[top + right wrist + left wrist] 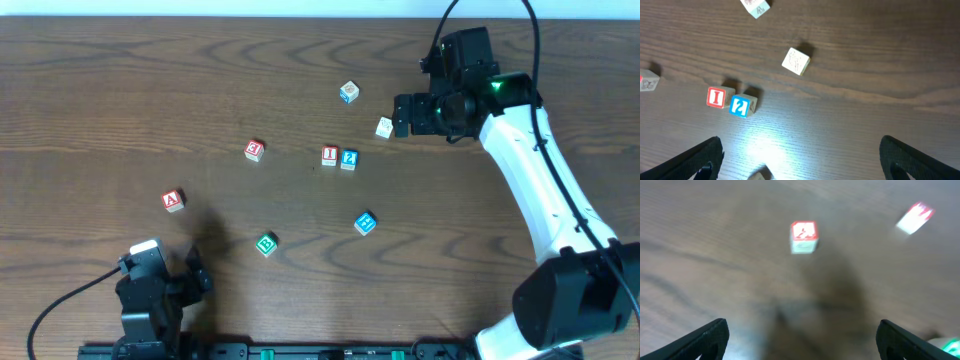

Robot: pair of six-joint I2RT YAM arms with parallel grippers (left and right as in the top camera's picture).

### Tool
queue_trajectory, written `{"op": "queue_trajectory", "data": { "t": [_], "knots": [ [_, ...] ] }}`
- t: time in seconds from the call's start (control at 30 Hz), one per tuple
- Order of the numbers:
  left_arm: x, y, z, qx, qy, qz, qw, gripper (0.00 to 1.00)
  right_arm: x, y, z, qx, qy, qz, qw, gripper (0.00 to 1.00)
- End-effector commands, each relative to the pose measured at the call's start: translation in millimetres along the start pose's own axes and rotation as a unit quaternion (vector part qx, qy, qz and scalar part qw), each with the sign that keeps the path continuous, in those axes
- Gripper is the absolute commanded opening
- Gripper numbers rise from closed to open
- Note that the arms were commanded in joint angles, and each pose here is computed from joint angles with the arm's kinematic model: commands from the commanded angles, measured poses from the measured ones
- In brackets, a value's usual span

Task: Spell out Ai2
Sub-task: 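Retract the right gripper to the upper right, then move the left gripper to the red A block and grasp it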

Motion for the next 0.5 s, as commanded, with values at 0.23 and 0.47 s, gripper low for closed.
{"op": "queue_trajectory", "data": {
  "t": [0.23, 0.47],
  "knots": [
    [-10.5, 0.4, -4.9, -0.012, -0.065, 0.072, 0.995, 0.95, 1.6, -7.0, -2.2, -0.011, -0.007, -0.009, 1.0, 0.99],
    [-10.2, 4.9, -29.6, -0.069, -0.124, 0.059, 0.988, 0.95, 2.3, -7.1, -4.3, -0.018, -0.008, -0.011, 1.0, 0.99]
  ]
}}
Point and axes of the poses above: each gripper's point midway between its finger pads, its own y axis out along the fingers, its own x axis along the line the jaws close on, z = x × y, the point moved 10 cm from there along -y, back along the fingers, and after that the axes turned 7 degrees about y, right-handed, at the moved point
